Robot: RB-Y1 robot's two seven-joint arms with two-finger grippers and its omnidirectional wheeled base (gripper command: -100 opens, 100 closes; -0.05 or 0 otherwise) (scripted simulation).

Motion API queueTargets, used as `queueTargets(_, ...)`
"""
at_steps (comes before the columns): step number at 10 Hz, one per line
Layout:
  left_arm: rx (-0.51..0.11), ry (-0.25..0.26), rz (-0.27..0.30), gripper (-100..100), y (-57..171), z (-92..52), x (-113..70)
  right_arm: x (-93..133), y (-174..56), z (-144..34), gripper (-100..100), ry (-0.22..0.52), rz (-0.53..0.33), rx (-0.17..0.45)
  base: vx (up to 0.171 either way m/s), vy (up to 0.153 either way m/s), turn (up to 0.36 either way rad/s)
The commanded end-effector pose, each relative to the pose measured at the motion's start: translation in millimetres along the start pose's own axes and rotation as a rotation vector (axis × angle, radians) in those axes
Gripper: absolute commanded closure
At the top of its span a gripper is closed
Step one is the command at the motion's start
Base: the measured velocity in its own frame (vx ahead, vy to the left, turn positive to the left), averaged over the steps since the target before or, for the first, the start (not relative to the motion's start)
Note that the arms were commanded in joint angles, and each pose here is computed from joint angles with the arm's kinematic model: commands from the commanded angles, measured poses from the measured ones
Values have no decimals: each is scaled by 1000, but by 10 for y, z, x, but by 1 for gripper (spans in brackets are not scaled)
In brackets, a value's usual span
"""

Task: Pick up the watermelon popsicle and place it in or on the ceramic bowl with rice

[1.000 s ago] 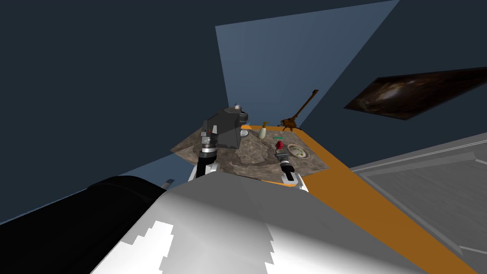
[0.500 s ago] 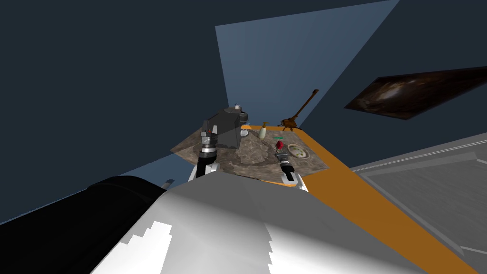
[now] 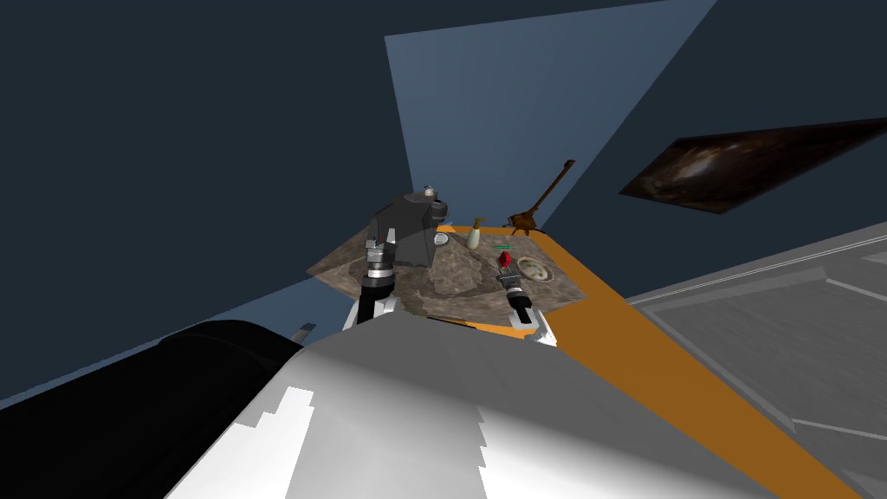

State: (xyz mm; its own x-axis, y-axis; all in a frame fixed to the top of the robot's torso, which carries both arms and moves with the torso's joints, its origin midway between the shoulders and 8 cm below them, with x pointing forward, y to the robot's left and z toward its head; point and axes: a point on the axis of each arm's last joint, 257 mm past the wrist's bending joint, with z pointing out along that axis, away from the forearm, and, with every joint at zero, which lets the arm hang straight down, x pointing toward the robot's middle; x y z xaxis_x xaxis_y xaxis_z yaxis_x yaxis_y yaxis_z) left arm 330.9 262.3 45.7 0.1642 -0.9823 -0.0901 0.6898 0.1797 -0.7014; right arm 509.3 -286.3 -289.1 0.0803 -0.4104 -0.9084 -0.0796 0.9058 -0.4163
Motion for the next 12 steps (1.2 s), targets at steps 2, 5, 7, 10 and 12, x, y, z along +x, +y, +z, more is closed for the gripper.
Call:
queueTargets(2,0,0,0,0,0,0,0,-373,195,214,100,-72,0,-39,-151,-120,-79)
queueTargets(5,0,0,0,0,0,0,0,-747,390,385,100,-139,-6,-79,-157,-105,-60)
queueTargets(7,0,0,0,0,0,0,0,-903,466,458,100,-163,-7,-96,-80,-86,-40)
queueTargets(10,0,0,0,0,0,0,0,-974,439,585,100,-154,-1,-109,-12,-90,2)
queueTargets(12,0,0,0,0,0,-1,0,-893,311,654,100,-121,3,-104,29,-40,18)
